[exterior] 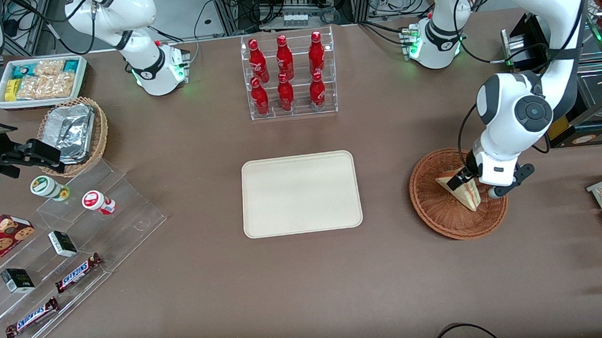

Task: Place sandwich from basket to tray
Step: 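Lower the left gripper onto the sandwich in the basket and close it, then lift the sandwich and carry it over the cream tray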

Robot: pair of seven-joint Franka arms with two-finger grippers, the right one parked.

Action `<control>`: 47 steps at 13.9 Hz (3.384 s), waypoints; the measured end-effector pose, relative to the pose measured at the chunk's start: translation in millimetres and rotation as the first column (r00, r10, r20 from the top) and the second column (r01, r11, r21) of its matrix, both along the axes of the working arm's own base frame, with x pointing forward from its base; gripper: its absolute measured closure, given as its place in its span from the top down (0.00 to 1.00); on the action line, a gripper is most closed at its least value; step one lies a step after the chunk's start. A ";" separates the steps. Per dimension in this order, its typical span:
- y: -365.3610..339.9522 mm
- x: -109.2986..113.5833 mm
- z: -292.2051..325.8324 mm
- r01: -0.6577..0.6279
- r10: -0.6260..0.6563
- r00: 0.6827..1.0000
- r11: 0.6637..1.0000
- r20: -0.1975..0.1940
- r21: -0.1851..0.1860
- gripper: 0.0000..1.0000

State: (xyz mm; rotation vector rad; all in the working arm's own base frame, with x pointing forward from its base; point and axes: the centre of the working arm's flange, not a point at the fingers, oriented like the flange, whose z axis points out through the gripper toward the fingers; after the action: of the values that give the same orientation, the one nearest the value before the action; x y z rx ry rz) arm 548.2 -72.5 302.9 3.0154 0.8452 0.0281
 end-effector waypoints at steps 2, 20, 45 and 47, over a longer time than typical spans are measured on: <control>2.5 -1.3 -2.2 -0.004 0.004 1.000 1.000 -0.005 0.001 1.00; 24.1 -6.8 -64.1 -0.120 0.121 0.990 0.993 -0.072 0.020 0.72; -332.5 8.9 -14.3 0.410 -0.405 0.904 0.912 -0.140 0.006 0.19; -360.1 6.8 -20.4 0.430 -0.427 0.892 0.903 -0.146 -0.012 0.19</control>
State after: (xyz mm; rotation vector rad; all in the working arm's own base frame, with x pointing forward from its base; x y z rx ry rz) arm 555.1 -432.6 282.5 3.1771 0.1617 -0.1905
